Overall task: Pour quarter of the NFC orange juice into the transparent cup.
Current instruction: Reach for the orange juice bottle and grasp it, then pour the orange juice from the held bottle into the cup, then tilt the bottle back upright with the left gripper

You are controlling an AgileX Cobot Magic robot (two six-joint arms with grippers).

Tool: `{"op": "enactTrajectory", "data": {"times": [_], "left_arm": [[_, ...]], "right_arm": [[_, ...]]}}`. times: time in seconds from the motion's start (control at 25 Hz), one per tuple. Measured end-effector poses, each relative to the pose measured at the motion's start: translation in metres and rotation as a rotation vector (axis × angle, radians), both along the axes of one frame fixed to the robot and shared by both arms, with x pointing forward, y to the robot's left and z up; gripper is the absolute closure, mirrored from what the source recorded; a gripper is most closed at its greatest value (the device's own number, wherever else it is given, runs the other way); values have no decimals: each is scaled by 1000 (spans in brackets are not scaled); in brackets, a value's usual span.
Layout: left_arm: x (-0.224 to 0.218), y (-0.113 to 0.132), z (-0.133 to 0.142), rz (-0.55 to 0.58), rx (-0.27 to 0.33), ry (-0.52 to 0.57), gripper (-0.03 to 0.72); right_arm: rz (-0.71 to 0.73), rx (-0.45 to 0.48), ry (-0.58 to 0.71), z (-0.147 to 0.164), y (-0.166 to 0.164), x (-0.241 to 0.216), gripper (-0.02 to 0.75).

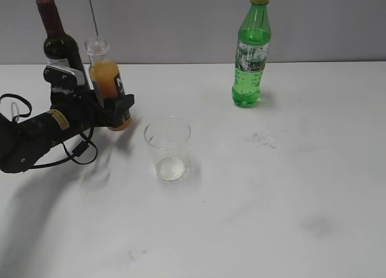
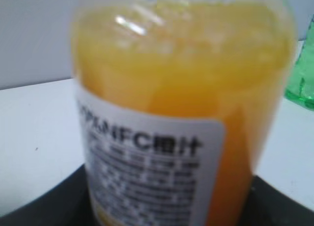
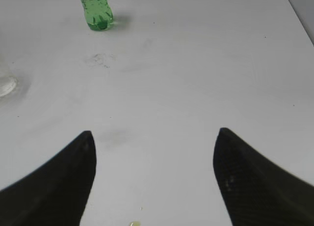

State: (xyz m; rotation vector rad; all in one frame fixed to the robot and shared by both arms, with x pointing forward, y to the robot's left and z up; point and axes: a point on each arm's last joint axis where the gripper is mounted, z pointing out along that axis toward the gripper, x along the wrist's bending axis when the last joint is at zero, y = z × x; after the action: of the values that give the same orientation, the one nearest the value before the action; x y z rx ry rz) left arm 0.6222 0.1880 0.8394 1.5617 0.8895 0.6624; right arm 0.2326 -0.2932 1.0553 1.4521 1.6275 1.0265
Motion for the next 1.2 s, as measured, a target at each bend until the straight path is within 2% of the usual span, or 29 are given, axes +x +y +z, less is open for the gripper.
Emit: {"op": "enactTrajectory", "data": {"times": [0.36, 0.48, 0.6, 0.84, 0.88, 1.08, 1.2], "left_arm": [[-17, 3, -2, 0, -40, -4, 220], [-29, 8, 0, 36, -19, 11, 220], [-45, 14, 6, 54, 52, 11, 220], [-81, 13, 35, 25, 163, -60, 220], [-87, 12, 40, 21, 197, -73, 220], [-112, -1, 46, 17, 443, -76, 220], [-117, -11, 48, 1, 511, -104, 220]], "right_arm": [[0, -1, 0, 0, 0, 0, 166], [0, -1, 0, 0, 0, 0, 166], [0, -1, 0, 0, 0, 0, 166], [0, -1, -1, 0, 0, 0, 166], [0, -1, -1, 0, 0, 0, 166], [0, -1, -1, 0, 0, 0, 166], [0, -1, -1, 0, 0, 0, 166]]}}
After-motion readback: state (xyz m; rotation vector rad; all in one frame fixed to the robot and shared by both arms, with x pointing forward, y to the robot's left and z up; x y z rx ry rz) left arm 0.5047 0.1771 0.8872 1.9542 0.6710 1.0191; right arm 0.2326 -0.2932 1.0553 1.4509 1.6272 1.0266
